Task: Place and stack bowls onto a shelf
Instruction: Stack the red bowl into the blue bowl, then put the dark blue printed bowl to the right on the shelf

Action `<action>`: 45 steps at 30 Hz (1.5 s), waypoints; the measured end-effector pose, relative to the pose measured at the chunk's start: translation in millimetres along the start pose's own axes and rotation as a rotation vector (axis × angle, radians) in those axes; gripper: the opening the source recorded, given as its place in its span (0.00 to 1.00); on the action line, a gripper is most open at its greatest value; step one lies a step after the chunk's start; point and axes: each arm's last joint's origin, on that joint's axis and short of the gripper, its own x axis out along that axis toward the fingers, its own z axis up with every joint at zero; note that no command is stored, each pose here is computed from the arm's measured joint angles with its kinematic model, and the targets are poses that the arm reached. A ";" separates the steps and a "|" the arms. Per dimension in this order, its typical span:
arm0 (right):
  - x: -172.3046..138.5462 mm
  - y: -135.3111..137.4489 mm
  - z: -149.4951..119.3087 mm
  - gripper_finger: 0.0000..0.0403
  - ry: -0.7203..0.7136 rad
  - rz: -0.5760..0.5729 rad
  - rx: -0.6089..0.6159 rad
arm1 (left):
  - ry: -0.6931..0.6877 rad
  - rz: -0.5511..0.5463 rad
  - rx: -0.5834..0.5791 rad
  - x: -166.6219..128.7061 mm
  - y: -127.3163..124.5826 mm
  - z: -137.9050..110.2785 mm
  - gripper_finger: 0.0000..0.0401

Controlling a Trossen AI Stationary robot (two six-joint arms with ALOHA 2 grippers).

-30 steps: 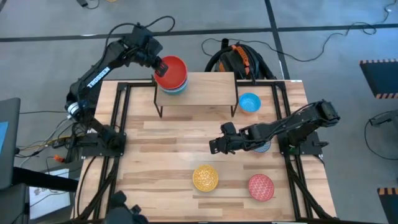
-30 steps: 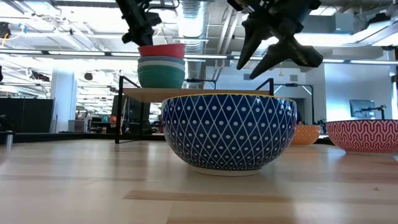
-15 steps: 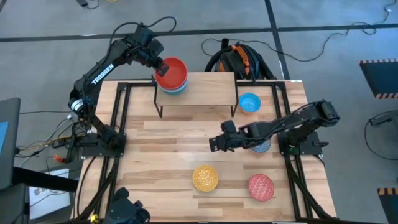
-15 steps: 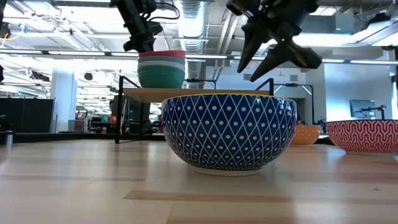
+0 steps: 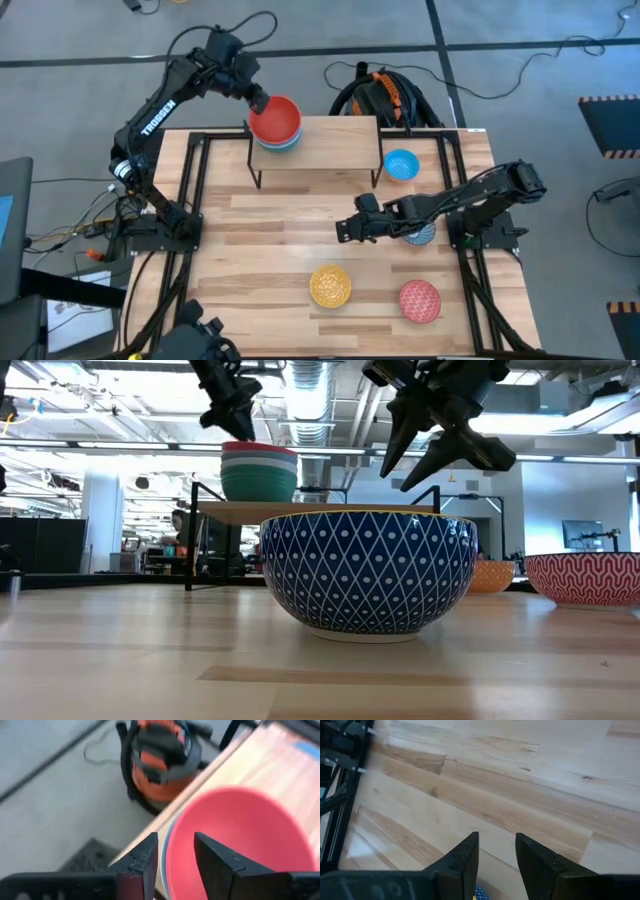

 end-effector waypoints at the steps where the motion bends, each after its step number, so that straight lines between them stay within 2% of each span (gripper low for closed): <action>1: 0.0 -0.1 0.0 0.38 -0.001 0.000 0.002 | -0.026 -0.001 0.004 -2.3 0.0 3.3 0.29; 5: 0.0 1.3 0.6 0.38 -0.017 0.012 0.005 | -0.150 -0.044 0.022 -6.0 -3.6 16.0 0.30; 9: 0.0 2.6 1.3 0.38 -0.034 0.023 0.004 | -0.193 -0.094 0.040 -4.2 -9.1 19.7 0.29; 18: -0.8 12.2 3.8 0.38 -0.079 0.115 0.003 | -0.080 -0.087 0.037 33.0 -9.0 -3.5 0.24; 22: -1.0 13.9 4.5 0.38 -0.090 0.130 -0.009 | -0.050 -0.078 0.021 39.6 -4.4 -10.1 0.23; 25: -1.1 15.7 5.7 0.38 -0.096 0.149 -0.010 | -0.059 -0.089 -0.002 36.2 -4.1 -7.7 0.23; 30: -7.1 17.7 7.9 0.38 -0.102 0.178 -0.009 | -0.169 -0.101 0.013 2.2 -7.4 4.8 0.23; 32: -10.3 17.2 9.3 0.38 -0.104 0.179 -0.020 | -0.166 -0.100 0.024 0.7 -7.4 4.1 0.23; 41: -13.7 15.9 23.4 0.38 -0.131 0.185 -0.025 | -0.041 -0.038 0.041 45.5 -2.9 -1.2 0.23; 45: -14.1 14.6 17.9 0.38 -0.123 0.166 -0.046 | -0.032 -0.044 0.023 48.1 -2.2 -1.9 0.23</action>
